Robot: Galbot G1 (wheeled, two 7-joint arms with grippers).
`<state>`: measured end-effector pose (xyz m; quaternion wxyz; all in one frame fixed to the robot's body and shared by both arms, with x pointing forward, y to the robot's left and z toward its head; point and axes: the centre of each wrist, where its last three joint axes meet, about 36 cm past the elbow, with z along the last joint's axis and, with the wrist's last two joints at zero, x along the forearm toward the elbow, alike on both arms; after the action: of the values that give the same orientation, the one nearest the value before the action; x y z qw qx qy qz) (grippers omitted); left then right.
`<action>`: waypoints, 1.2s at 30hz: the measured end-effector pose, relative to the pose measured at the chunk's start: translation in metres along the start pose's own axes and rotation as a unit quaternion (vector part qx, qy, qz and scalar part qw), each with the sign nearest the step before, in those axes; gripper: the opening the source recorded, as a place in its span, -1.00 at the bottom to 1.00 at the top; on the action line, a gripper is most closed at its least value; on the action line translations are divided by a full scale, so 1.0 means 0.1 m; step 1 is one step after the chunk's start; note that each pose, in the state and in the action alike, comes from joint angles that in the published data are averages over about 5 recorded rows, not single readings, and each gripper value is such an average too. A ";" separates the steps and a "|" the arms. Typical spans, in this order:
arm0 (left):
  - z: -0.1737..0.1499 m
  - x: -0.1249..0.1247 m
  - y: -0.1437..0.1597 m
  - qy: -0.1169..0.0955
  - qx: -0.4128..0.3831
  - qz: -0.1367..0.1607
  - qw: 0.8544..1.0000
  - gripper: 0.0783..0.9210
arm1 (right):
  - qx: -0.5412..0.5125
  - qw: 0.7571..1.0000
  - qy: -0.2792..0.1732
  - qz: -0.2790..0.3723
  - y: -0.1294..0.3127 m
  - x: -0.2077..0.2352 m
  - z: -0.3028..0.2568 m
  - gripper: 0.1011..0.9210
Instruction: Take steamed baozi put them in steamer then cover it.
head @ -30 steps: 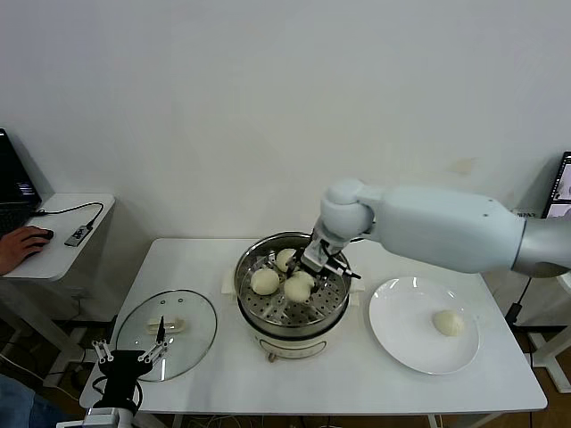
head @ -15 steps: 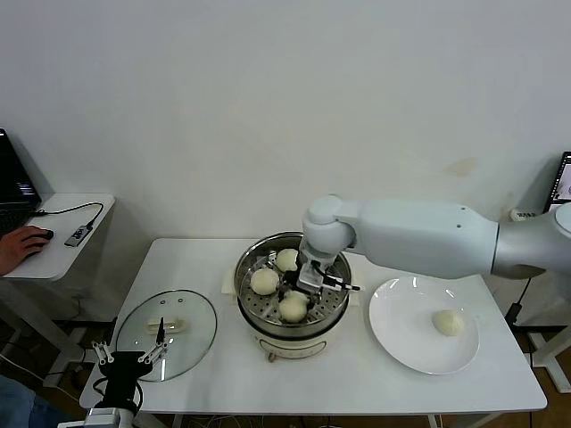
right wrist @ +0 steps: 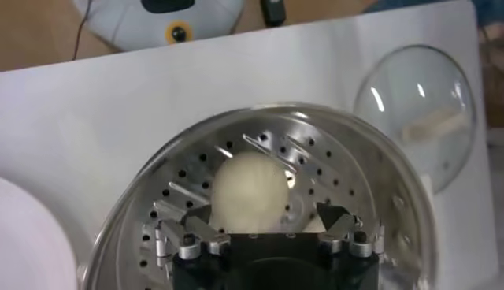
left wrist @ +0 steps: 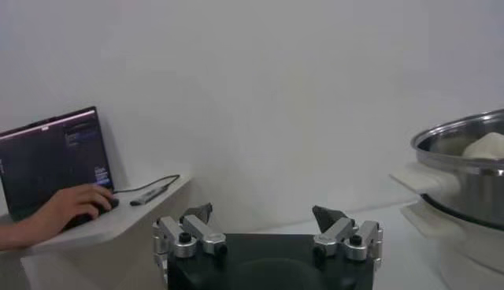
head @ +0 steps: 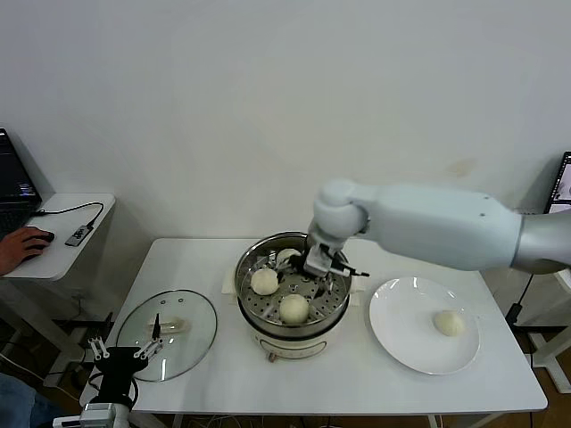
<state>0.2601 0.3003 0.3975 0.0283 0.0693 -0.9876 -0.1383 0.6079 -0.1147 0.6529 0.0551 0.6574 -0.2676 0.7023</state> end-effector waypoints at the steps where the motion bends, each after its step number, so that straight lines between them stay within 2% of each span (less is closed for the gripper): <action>1: 0.00 -0.01 0.01 -0.001 0.000 0.000 1.000 0.77 | -0.022 1.000 0.006 0.004 0.05 0.07 0.05 0.76; 6: -0.01 -0.03 0.01 -0.003 -0.003 0.007 1.000 0.77 | -0.143 0.989 0.039 0.020 0.44 0.36 0.28 0.76; 17: 0.03 -0.09 -0.05 -0.003 -0.003 0.022 1.000 0.77 | -0.340 0.935 0.098 0.020 1.76 0.69 0.66 0.76; 26: 0.04 -0.06 -0.11 0.001 -0.003 0.030 1.000 0.77 | -0.424 0.897 0.123 0.003 2.79 0.49 0.86 0.76; 36: 0.07 -0.01 -0.10 0.008 -0.006 0.025 1.000 0.77 | -0.468 0.872 0.142 -0.024 3.46 0.03 1.02 0.76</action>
<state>0.2620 0.2925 0.3875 0.0404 0.0454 -0.9879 -0.1425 0.5504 -0.4562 0.5501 0.4109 0.4537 -0.5386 0.5790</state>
